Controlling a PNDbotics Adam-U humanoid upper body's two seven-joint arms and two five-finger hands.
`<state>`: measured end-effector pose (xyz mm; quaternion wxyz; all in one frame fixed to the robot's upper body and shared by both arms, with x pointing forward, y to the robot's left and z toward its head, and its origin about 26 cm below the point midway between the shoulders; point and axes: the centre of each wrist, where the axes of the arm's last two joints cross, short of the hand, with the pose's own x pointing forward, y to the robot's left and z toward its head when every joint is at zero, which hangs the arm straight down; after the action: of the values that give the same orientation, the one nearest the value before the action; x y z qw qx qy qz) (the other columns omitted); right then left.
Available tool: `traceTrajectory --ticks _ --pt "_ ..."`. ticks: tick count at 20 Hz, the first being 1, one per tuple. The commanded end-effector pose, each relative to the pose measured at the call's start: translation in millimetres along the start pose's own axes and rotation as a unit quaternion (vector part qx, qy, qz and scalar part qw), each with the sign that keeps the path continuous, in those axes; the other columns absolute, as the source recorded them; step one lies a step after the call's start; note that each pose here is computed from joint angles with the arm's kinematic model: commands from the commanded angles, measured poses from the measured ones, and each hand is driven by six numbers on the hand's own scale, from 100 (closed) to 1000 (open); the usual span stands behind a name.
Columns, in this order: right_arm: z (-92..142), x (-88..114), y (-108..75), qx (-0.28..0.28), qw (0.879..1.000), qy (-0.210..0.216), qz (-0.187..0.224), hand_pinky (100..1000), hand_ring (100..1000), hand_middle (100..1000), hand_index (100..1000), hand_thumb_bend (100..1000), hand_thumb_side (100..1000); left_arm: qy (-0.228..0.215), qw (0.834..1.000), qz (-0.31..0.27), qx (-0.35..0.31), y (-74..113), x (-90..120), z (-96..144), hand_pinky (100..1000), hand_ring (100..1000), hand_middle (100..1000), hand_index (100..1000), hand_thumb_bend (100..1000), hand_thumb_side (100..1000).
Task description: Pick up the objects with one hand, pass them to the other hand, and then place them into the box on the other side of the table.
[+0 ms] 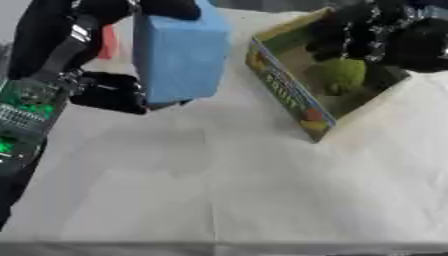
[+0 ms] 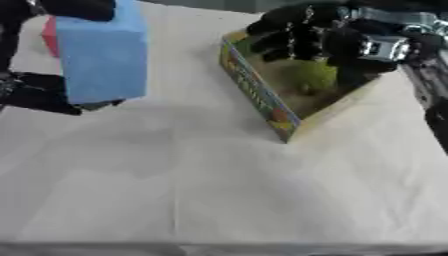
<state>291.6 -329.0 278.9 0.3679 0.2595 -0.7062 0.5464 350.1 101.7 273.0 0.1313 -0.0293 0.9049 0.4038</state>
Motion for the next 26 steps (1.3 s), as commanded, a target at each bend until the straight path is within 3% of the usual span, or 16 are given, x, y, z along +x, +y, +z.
traceTrajectory --ticks 1,4,6,10,15,26 --pt "-1 16 -5.6 0.009 0.999 -0.003 0.031 1000 1000 1000 1000 100 587 -0.009 1.000 0.010 0.007 5.8 3 -11 351 353 494 569 100 100" --pt "-4 17 -6.7 0.011 0.999 -0.006 0.048 1000 1000 1000 1000 100 543 -0.009 1.000 0.020 0.010 5.7 5 -14 346 352 492 566 100 100" --pt "-5 17 -7.0 0.011 0.998 -0.010 0.066 1000 1000 1000 1000 100 458 -0.016 1.000 0.022 0.009 6.7 7 -16 344 353 490 565 100 100" --pt "-7 13 -4.2 0.013 0.995 -0.015 0.098 1000 1000 1000 1000 100 368 -0.055 0.998 0.023 0.020 11.8 16 -22 346 354 485 564 129 100" --pt "-15 7 -0.4 0.028 0.992 -0.012 0.120 1000 1000 1000 1000 100 398 -0.088 0.996 0.027 0.018 11.3 21 -24 344 352 482 557 151 100" --pt "-37 5 1.2 0.060 0.990 -0.009 0.125 1000 1000 1000 1000 100 455 -0.155 0.987 -0.010 -0.044 2.0 19 -21 380 341 497 572 264 100"
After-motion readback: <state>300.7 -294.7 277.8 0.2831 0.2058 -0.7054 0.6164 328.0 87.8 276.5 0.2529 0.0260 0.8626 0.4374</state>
